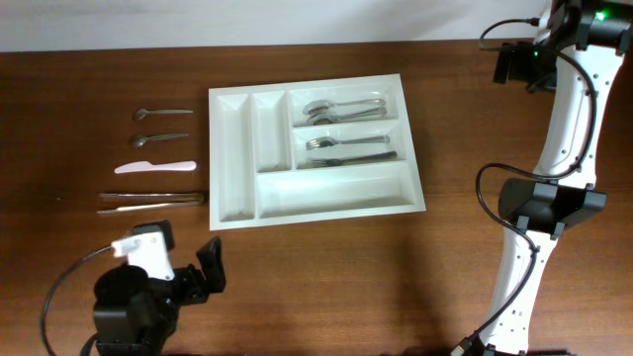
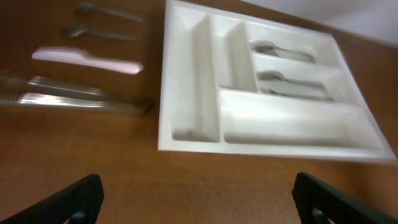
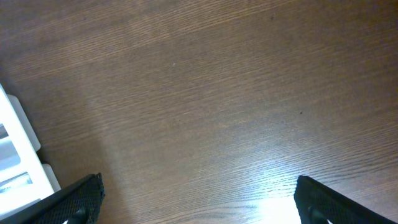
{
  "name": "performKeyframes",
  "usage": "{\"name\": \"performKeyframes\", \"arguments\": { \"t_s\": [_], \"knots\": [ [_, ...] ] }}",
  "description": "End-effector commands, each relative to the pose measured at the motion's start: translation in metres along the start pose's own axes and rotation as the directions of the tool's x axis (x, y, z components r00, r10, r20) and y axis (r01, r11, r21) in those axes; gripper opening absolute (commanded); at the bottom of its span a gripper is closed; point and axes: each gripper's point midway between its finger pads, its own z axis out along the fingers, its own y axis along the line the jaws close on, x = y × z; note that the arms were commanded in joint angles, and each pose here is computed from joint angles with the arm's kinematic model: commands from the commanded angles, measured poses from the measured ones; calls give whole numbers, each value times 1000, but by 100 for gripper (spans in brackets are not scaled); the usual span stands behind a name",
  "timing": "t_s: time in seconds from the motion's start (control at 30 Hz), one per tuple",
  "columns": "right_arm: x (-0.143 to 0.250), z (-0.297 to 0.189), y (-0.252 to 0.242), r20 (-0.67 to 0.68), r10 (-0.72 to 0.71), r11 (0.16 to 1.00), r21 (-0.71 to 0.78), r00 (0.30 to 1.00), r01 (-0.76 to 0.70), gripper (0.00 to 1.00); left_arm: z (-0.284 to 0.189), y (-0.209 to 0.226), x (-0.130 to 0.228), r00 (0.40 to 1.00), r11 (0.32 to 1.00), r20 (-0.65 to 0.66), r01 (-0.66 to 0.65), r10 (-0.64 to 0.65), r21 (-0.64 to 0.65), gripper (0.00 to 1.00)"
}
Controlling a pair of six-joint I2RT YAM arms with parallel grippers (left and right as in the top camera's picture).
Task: Pack container
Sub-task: 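Move the left gripper over the metal tongs left of the tray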
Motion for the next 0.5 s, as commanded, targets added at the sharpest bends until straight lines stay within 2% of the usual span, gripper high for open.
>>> {"name": "performKeyframes", "arguments": {
  "t_s": [0.0, 0.03, 0.07, 0.27, 0.33, 0.47],
  "knots": [
    [1, -4, -2, 1, -9, 1000, 8, 1000, 9, 99, -12, 59, -8, 902, 856, 192, 429, -388, -288, 99],
    [1, -4, -2, 1, -9, 1000, 8, 1000, 9, 99, -17, 72, -11, 855, 792, 269, 515, -444, -328, 99],
    [1, -4, -2, 1, -9, 1000, 8, 1000, 9, 99, -18, 78, -16, 832, 763, 316, 549, -457, -341, 99],
    [1, -4, -2, 1, -9, 1000, 8, 1000, 9, 99, -3, 68, -38, 811, 776, 344, 568, -473, -274, 99],
    [1, -4, -2, 1, -9, 1000, 8, 1000, 9, 99, 2, 65, -35, 819, 782, 311, 562, -482, -270, 99],
    [1, -4, -2, 1, -8, 1000, 8, 1000, 8, 99, 13, 37, -7, 840, 816, 106, 542, -532, -199, 99]
  ]
}}
